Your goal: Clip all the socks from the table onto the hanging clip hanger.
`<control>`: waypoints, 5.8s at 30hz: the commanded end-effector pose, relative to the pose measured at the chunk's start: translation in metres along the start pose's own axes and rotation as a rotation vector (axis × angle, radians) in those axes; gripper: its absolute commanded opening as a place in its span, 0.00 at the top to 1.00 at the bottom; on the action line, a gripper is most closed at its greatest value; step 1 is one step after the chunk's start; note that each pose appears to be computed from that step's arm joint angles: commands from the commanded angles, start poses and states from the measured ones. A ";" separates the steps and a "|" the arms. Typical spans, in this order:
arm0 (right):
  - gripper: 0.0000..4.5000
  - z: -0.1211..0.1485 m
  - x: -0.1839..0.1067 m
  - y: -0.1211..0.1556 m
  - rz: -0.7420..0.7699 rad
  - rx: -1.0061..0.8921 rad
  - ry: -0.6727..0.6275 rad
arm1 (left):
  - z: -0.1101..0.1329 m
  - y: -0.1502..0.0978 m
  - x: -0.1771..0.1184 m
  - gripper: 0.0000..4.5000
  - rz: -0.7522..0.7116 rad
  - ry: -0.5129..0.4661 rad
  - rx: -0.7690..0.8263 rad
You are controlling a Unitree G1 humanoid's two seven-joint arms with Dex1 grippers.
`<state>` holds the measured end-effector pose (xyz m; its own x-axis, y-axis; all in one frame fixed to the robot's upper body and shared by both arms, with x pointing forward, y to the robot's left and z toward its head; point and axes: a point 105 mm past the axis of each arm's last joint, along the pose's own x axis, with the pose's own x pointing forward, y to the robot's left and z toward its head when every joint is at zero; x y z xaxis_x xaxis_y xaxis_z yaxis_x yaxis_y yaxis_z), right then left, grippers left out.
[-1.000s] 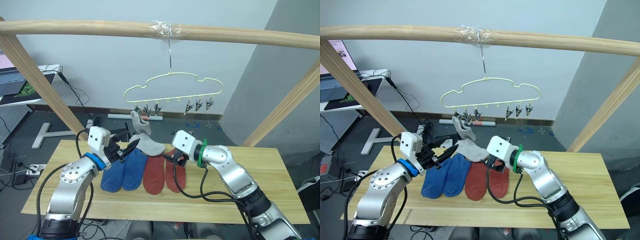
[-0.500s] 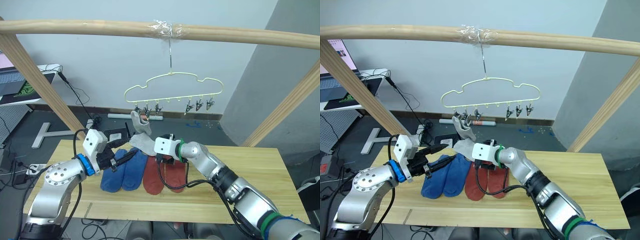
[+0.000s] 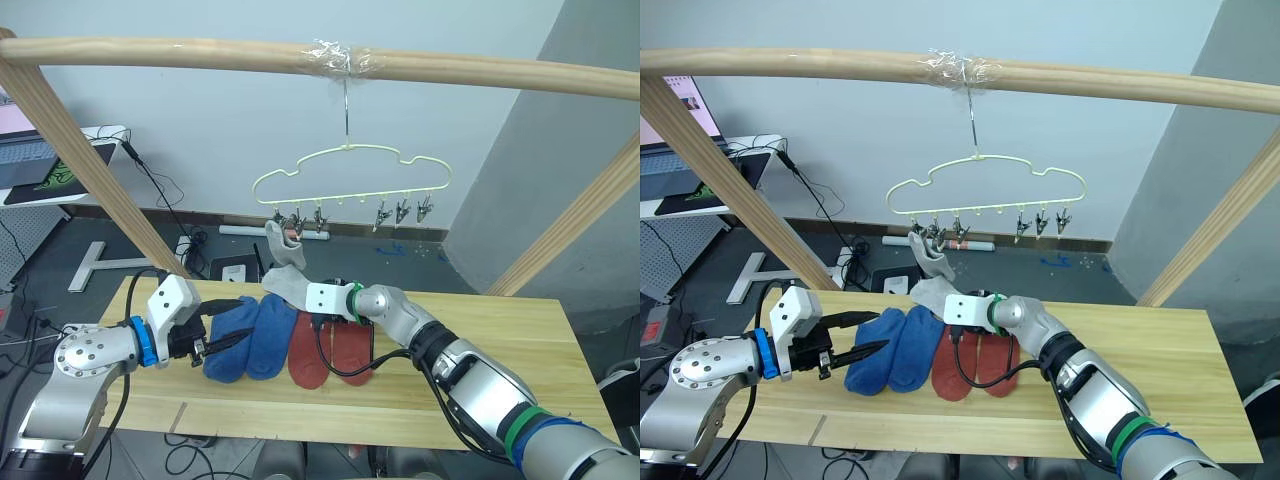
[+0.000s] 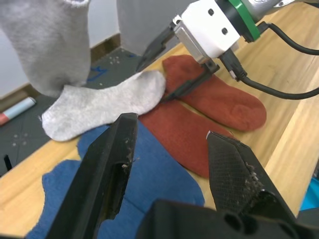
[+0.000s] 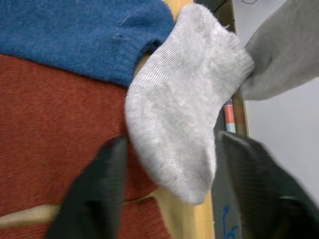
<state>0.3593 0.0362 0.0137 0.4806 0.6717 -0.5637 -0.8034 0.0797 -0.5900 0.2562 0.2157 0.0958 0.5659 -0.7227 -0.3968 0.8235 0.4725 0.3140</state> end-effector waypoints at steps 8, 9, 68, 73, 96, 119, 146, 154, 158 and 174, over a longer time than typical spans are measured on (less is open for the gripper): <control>0.99 0.023 -0.002 -0.008 0.008 -0.075 -0.079 | 0.002 0.000 0.002 0.43 -0.027 0.019 0.033; 0.99 0.030 -0.005 -0.011 -0.002 -0.071 -0.109 | 0.002 0.000 0.002 0.43 -0.030 0.019 0.031; 0.25 0.027 -0.198 -0.007 -0.039 0.188 -0.328 | 0.067 0.040 0.063 0.43 0.533 -0.348 -0.124; 0.25 0.039 -0.196 -0.021 -0.103 0.204 -0.385 | 0.070 0.044 0.067 0.43 0.595 -0.381 -0.139; 0.25 0.062 -0.196 -0.039 -0.172 0.263 -0.493 | 0.076 0.052 0.099 0.43 0.642 -0.452 -0.156; 0.25 0.061 -0.196 -0.043 -0.174 0.256 -0.494 | 0.104 0.075 0.097 0.43 0.754 -0.519 -0.149; 0.01 0.009 -0.166 -0.028 -0.295 0.413 -0.286 | 0.107 0.073 0.099 1.00 0.715 -0.512 -0.170; 0.01 -0.055 -0.114 0.010 -0.401 0.670 -0.055 | 0.109 0.070 0.100 1.00 0.684 -0.512 -0.166; 0.01 -0.061 -0.100 0.012 -0.443 0.784 -0.047 | 0.109 0.070 0.100 1.00 0.675 -0.507 -0.165; 0.01 -0.082 -0.077 0.043 -0.447 1.013 0.068 | 0.104 0.072 0.097 1.00 0.682 -0.492 -0.167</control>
<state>0.3175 -0.0744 -0.0162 0.7944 0.3839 -0.4707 -0.4573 0.8880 -0.0475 0.3694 0.1258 0.1563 0.9037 -0.3686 0.2178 0.3307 0.9240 0.1919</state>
